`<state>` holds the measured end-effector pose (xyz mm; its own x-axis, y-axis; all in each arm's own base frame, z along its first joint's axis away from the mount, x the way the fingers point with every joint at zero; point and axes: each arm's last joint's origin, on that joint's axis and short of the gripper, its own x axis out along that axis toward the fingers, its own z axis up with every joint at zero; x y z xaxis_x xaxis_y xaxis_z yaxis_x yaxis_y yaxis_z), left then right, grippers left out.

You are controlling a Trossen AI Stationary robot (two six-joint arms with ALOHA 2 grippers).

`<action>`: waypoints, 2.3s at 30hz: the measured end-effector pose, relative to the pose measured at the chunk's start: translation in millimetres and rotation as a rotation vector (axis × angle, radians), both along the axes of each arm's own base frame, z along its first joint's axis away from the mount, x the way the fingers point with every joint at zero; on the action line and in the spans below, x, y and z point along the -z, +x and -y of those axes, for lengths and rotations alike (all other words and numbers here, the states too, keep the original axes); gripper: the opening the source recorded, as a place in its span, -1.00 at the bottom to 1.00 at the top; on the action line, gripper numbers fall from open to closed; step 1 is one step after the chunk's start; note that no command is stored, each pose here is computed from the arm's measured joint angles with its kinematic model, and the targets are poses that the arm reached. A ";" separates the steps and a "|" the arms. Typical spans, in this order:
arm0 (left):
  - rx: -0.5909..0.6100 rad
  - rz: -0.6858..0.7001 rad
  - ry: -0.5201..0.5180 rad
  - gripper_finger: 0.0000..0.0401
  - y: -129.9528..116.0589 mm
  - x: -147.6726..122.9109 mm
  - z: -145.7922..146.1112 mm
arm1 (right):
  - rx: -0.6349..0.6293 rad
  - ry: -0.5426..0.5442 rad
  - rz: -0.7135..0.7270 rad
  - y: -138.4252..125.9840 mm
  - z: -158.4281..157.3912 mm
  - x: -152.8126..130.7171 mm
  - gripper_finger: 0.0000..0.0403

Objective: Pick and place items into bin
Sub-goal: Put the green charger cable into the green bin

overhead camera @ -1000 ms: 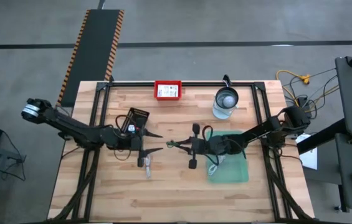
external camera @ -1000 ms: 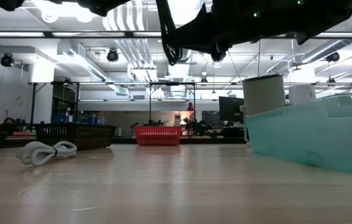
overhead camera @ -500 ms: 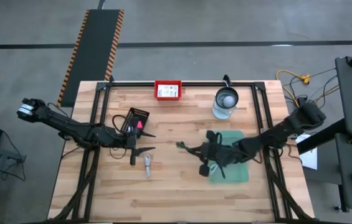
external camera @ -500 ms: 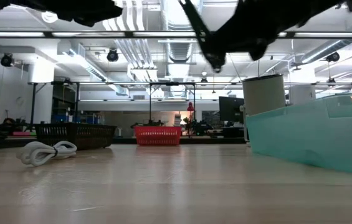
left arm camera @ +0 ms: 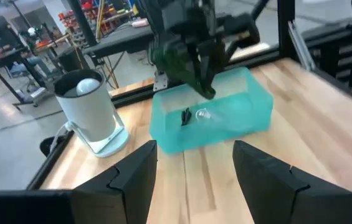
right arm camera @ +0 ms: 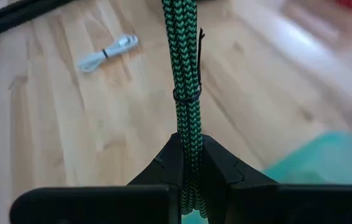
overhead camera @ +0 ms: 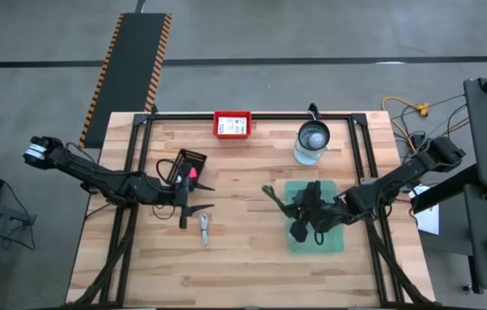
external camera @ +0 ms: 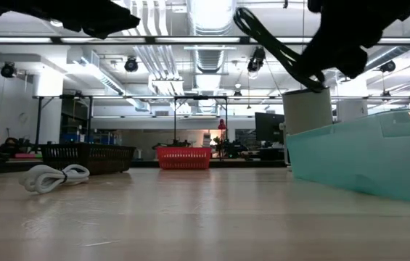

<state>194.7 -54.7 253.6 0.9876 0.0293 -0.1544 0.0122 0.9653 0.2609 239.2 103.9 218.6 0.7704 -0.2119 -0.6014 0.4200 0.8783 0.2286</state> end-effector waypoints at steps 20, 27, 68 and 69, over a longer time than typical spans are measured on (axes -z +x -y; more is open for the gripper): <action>-0.007 -0.005 -0.047 -0.03 -1.0 1.3 -0.2 | 0.200 0.213 -0.254 -26.1 9.5 14.3 -0.91; -0.007 -0.017 -0.044 -0.03 -1.5 5.2 -0.3 | 0.192 0.234 -0.268 -26.3 8.9 12.9 -0.91; -0.014 -0.049 -0.058 -0.03 2.4 12.3 0.8 | 0.405 0.429 -0.643 -50.8 5.2 15.7 -0.91; -0.014 -0.049 -0.058 -0.03 2.4 12.2 0.8 | 0.403 0.434 -0.650 -50.8 4.8 16.1 -0.91</action>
<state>197.1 -55.5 241.3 0.9784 0.0323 -0.2044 0.0102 0.9790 0.2036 188.5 99.1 202.5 0.1630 -0.0443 -0.9856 0.8425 0.5261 0.1157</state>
